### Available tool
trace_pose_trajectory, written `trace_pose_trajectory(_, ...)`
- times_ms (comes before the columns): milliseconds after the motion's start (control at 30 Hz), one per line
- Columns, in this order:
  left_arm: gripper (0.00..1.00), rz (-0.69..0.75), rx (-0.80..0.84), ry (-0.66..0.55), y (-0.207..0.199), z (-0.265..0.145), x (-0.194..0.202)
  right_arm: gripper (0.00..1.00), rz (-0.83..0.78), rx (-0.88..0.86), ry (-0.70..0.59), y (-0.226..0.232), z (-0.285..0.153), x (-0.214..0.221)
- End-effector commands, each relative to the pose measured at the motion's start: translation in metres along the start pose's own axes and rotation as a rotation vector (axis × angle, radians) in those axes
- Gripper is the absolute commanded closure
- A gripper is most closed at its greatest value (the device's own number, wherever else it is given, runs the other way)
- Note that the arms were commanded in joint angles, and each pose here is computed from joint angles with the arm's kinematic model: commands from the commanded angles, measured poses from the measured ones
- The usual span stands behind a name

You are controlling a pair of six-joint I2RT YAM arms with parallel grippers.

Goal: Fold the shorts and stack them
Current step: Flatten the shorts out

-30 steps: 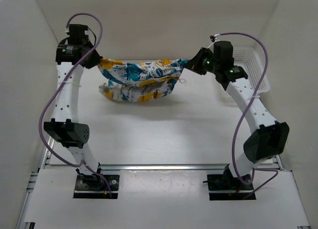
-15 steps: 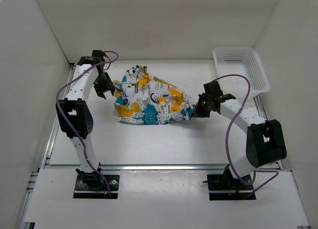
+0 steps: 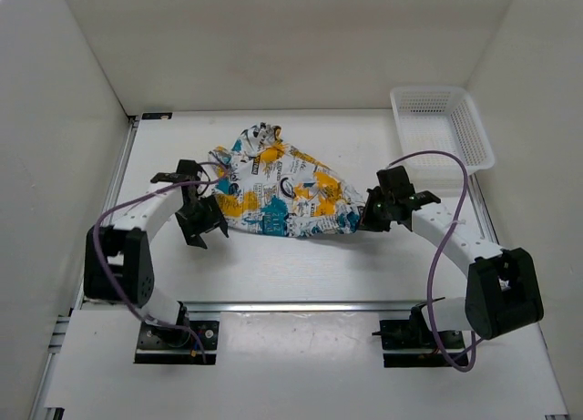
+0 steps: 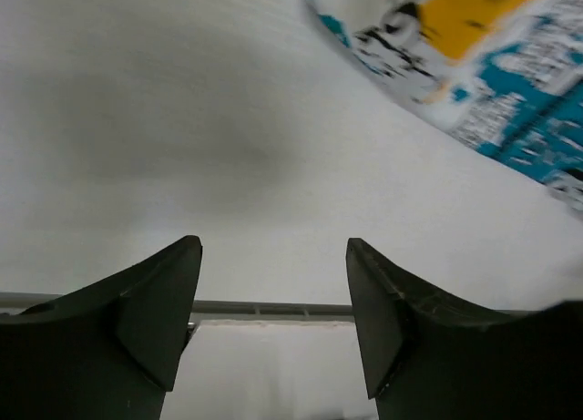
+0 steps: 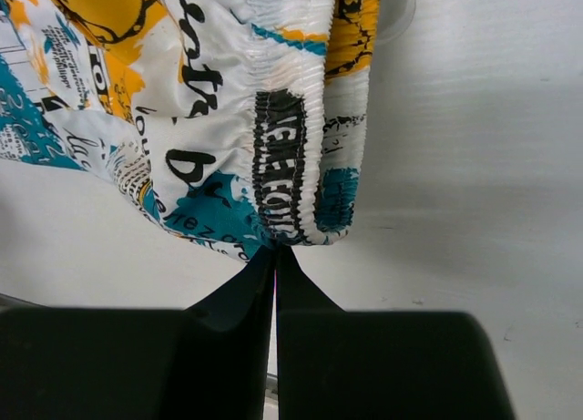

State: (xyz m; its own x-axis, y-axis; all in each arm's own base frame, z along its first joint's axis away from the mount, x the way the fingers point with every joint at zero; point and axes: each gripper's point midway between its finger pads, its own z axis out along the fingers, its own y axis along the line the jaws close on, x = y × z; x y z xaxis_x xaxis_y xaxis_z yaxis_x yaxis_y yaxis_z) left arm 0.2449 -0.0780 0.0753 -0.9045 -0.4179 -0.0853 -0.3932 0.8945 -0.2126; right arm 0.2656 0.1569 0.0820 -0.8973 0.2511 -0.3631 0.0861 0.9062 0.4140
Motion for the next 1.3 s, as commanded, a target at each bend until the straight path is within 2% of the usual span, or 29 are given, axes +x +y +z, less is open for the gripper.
trace_pose_trajectory(0,0.23,0.0,0.093,-0.02,-0.023,0.022,-0.019,0.99,-0.025,0.019,-0.019,-0.004,-0.008,0.001)
trace_pose_trajectory(233,0.29,0.002,0.012,-0.036,-0.033,0.051,-0.055,0.99,-0.013,0.018,-0.056,-0.012,-0.019,0.002)
trace_pose_trajectory(367,0.39,-0.003,-0.012,-0.017,-0.041,0.069,-0.069,0.99,-0.013,0.018,-0.056,-0.012,-0.019,0.002)
trace_pose_trajectory(433,0.6,0.007,-0.025,-0.019,-0.046,0.077,-0.076,0.99,-0.005,0.022,-0.06,-0.014,-0.019,0.001)
trace_pose_trajectory(500,0.9,0.016,-0.022,-0.022,-0.05,0.079,-0.082,0.99,-0.005,0.022,-0.06,-0.014,-0.019,0.001)
trace_pose_trajectory(633,0.9,0.014,-0.094,-0.064,-0.049,0.051,-0.108,0.99,-0.004,0.016,-0.117,-0.008,-0.026,-0.035)
trace_pose_trajectory(700,0.9,0.025,-0.07,-0.183,-0.067,0.008,-0.144,0.99,-0.007,-0.008,-0.188,0.01,-0.036,-0.078)
trace_pose_trajectory(733,0.9,0.014,-0.08,-0.191,-0.065,-0.008,-0.15,0.99,-0.011,0.006,-0.216,0.013,-0.042,-0.096)
trace_pose_trajectory(767,0.9,0.011,-0.017,-0.293,-0.084,-0.048,-0.176,0.99,-0.003,0.018,-0.232,0.016,-0.05,-0.111)
trace_pose_trajectory(800,0.9,-0.01,0.033,-0.319,-0.093,-0.07,-0.185,0.99,-0.026,-0.016,-0.314,0.041,-0.073,-0.15)
trace_pose_trajectory(833,0.9,-0.017,0.067,-0.324,-0.097,-0.09,-0.187,0.99,-0.044,-0.021,-0.352,0.05,-0.086,-0.166)
trace_pose_trajectory(867,0.9,-0.031,0.143,-0.409,-0.109,-0.131,-0.205,0.99,-0.055,-0.027,-0.366,0.058,-0.098,-0.175)
trace_pose_trajectory(900,0.9,-0.024,0.176,-0.434,-0.116,-0.148,-0.207,0.99,-0.082,-0.066,-0.443,0.077,-0.128,-0.197)
trace_pose_trajectory(933,0.9,-0.029,0.191,-0.465,-0.116,-0.162,-0.211,0.99,-0.082,-0.066,-0.468,0.08,-0.138,-0.203)
trace_pose_trajectory(1000,0.9,-0.03,0.221,-0.521,-0.114,-0.196,-0.206,0.99,-0.109,-0.069,-0.504,0.081,-0.156,-0.2)
trace_pose_trajectory(1067,0.9,-0.02,0.217,-0.52,-0.107,-0.201,-0.193,0.99,-0.104,-0.052,-0.491,0.07,-0.155,-0.186)
trace_pose_trajectory(1100,0.9,-0.005,0.197,-0.498,-0.097,-0.197,-0.177,0.99,-0.106,-0.057,-0.501,0.067,-0.163,-0.175)
trace_pose_trajectory(1133,0.9,0.005,0.185,-0.483,-0.091,-0.191,-0.169,0.99,-0.086,-0.033,-0.42,0.05,-0.139,-0.149)
trace_pose_trajectory(1200,0.9,0.009,0.16,-0.446,-0.076,-0.175,-0.148,0.99,-0.081,-0.041,-0.378,0.037,-0.134,-0.113)
trace_pose_trajectory(1233,0.9,0.014,0.125,-0.39,-0.057,-0.154,-0.12,0.99,-0.066,0.01,-0.284,0.011,-0.105,-0.077)
trace_pose_trajectory(1267,0.9,0.015,0.13,-0.399,-0.052,-0.144,-0.115,0.99,-0.042,0.003,-0.25,0.005,-0.097,-0.058)
